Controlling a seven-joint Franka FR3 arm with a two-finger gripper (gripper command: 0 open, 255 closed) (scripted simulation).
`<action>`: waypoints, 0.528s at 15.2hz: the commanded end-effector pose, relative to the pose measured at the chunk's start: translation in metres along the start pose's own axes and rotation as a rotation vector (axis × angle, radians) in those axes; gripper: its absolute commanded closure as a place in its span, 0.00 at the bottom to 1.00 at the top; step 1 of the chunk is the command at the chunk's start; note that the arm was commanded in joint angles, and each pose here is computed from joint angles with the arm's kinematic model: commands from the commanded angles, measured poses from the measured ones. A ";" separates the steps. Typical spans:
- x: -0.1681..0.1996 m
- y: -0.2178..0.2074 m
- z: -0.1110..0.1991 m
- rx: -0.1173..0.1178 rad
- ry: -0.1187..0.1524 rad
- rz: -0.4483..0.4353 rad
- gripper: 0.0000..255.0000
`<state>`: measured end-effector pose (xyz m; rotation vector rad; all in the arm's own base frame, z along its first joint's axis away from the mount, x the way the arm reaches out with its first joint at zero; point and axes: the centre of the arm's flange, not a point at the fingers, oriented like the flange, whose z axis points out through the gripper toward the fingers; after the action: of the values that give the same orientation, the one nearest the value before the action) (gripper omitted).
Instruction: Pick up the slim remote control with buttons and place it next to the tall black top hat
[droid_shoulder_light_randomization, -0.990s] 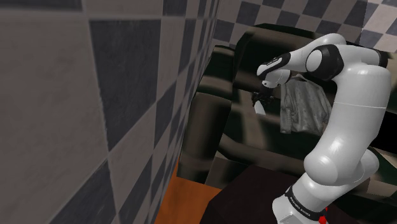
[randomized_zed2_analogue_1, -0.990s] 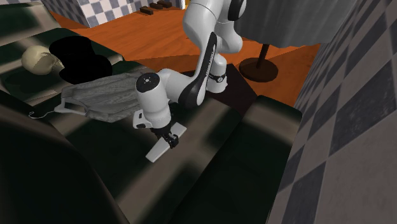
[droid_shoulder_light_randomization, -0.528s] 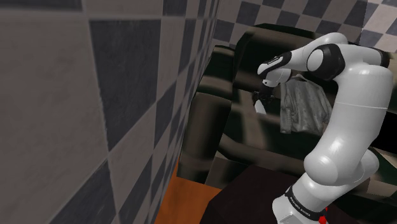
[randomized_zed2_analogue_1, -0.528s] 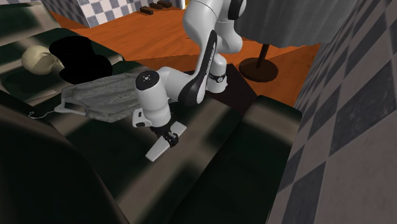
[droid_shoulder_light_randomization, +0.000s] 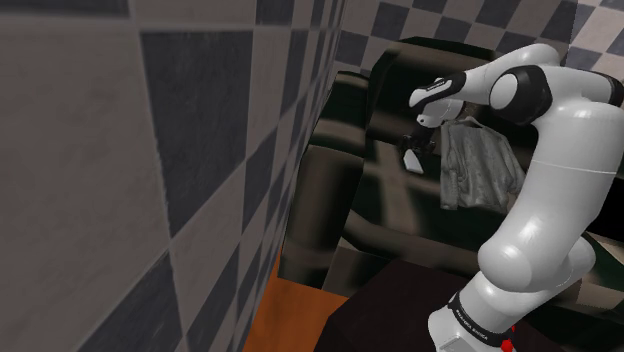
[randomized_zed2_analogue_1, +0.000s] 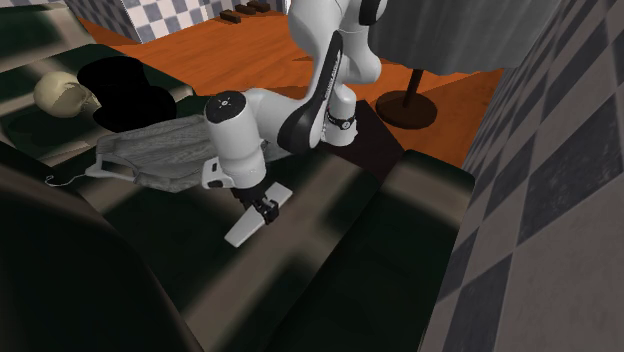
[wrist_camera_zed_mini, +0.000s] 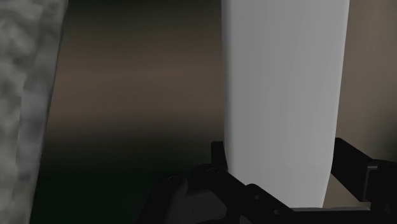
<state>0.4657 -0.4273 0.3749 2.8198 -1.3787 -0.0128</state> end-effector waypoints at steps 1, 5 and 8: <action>0.000 0.000 -0.011 0.000 0.000 0.000 1.00; 0.000 0.000 -0.032 0.000 0.000 0.000 1.00; 0.000 0.000 -0.048 0.000 0.000 0.000 1.00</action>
<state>0.4660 -0.4278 0.4163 2.8196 -1.3787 -0.0131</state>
